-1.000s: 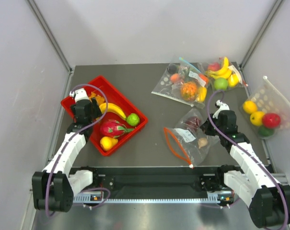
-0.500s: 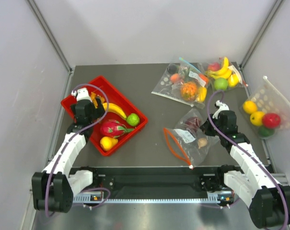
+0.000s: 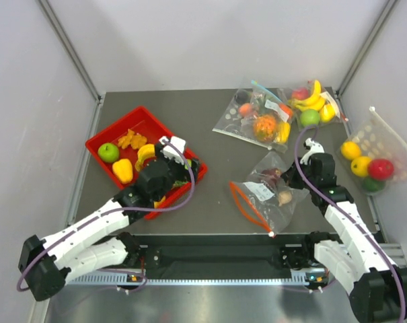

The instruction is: Open the zip-top bag and remove the fake food

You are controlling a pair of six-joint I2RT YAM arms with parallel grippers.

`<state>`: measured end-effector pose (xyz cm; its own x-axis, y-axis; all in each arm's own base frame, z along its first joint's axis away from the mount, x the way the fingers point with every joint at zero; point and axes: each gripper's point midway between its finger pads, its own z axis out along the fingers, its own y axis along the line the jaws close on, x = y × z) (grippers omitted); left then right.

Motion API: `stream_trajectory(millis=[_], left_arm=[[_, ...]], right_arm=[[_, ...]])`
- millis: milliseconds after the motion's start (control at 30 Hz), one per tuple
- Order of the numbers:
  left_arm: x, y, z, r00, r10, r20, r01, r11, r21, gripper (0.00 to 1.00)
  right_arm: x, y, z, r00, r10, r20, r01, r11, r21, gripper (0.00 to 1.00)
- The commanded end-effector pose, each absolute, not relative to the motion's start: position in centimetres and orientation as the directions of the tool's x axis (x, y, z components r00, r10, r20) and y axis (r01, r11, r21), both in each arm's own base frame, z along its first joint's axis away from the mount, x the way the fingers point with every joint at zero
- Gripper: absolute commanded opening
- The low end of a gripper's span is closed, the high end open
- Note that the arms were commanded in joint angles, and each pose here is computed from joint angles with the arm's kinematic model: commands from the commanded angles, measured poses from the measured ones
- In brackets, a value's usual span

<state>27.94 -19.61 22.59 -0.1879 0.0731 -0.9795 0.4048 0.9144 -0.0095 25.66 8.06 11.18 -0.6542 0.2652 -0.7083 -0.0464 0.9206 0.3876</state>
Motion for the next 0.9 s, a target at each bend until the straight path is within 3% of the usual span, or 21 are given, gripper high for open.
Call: stream_trajectory(millis=[0, 233, 267, 433, 867], left_arm=[[26.4, -24.1, 24.1, -0.103, 0.06, -0.993, 0.554, 0.832, -0.007, 0.99], [17.6, -33.3, 18.6, -0.133, 0.106, -0.985, 0.872, 0.484, -0.066, 0.97], [15.8, -34.6, 19.1, -0.123, 0.083, -0.989, 0.917, 0.39, -0.082, 0.97], [11.1, -38.1, 17.1, -0.135, 0.111, -0.985, 0.972, 0.207, -0.11, 0.97], [13.1, -43.8, 13.6, -0.122, 0.064, -0.991, 0.96, 0.262, -0.101, 0.99]], right_arm=[[26.9, 8.5, 14.9, -0.585, 0.298, -0.754, -0.081, 0.904, 0.42, 0.0], [26.9, 8.6, 14.6, -0.586, 0.331, -0.74, -0.059, 0.893, 0.446, 0.0], [26.9, 8.6, 14.5, -0.585, 0.334, -0.739, -0.058, 0.892, 0.449, 0.0], [27.0, 8.7, 14.0, -0.592, 0.344, -0.729, -0.047, 0.888, 0.457, 0.0], [26.3, 9.0, 13.3, -0.604, 0.348, -0.717, -0.051, 0.881, 0.471, 0.0]])
